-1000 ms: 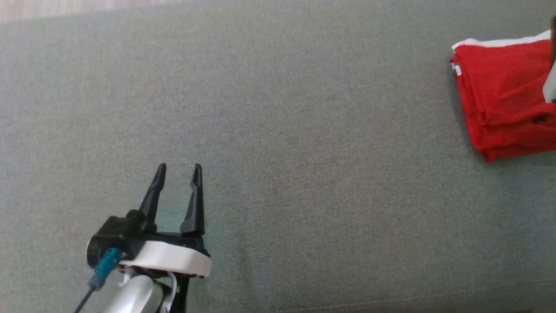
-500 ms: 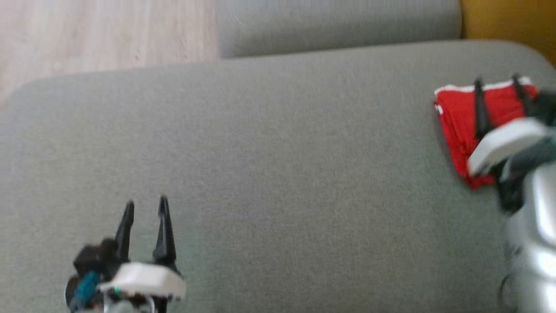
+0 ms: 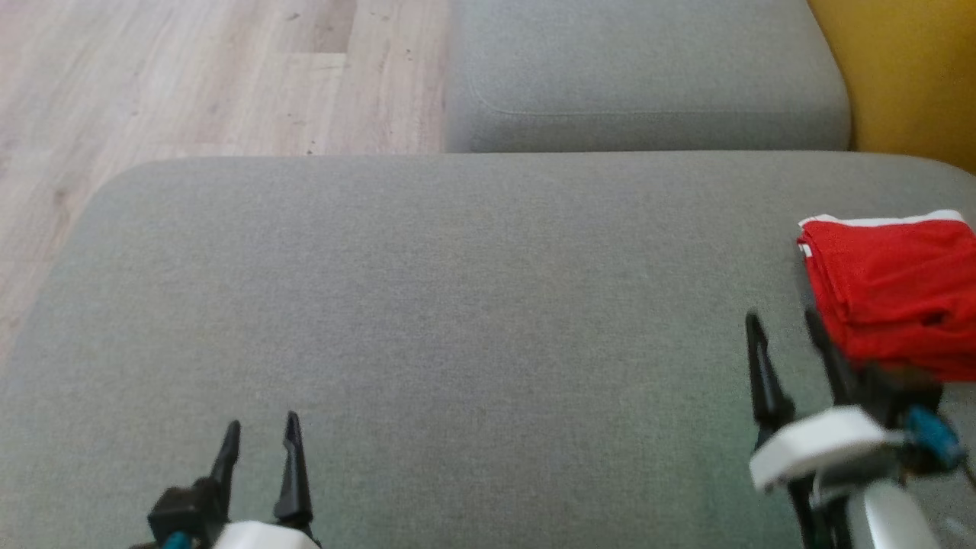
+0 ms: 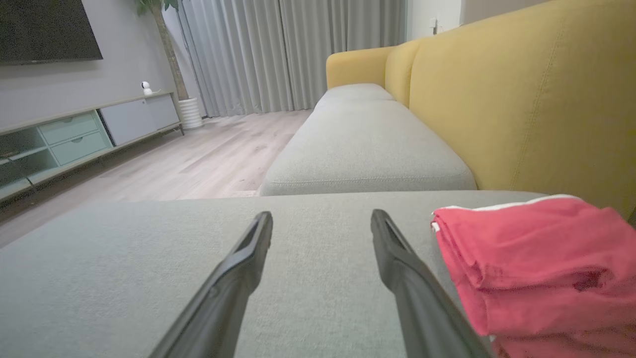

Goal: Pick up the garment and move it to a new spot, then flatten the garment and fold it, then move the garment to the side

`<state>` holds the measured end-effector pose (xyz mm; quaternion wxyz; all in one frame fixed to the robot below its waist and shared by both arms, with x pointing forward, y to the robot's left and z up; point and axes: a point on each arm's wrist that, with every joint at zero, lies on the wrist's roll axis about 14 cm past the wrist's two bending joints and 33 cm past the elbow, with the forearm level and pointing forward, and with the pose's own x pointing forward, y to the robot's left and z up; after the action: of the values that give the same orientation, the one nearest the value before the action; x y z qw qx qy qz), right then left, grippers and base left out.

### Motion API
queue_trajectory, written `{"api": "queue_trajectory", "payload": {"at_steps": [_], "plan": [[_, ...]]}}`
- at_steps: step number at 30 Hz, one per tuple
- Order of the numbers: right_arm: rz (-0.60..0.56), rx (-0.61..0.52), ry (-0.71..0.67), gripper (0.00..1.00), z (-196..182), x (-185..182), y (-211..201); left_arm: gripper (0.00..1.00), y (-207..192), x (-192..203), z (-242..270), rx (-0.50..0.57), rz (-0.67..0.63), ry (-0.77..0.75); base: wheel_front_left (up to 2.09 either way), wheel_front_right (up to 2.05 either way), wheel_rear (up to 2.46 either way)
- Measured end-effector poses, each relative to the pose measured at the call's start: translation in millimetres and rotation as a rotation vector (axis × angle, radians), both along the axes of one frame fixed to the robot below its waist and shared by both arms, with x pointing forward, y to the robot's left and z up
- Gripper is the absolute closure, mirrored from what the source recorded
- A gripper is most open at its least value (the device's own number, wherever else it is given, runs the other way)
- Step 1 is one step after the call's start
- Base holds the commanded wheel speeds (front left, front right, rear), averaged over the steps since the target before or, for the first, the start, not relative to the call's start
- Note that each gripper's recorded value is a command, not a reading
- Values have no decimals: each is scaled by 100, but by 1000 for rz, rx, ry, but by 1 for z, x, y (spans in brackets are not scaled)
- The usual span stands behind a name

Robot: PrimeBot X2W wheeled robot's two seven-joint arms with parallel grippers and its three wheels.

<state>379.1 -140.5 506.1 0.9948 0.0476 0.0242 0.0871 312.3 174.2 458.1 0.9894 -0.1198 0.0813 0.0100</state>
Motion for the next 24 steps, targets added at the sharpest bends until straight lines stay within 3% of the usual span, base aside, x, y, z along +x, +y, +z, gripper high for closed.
{"api": "queue_trajectory", "payload": {"at_steps": [9,24], "plan": [[1,27,74,0,-33,-39,0,0,-11,-9,-4,-4,-30,7,0,0,0],[0,12,33,0,-26,-41,-1,0,-16,-11,-7,-17,-41,14,0,0,0]]}}
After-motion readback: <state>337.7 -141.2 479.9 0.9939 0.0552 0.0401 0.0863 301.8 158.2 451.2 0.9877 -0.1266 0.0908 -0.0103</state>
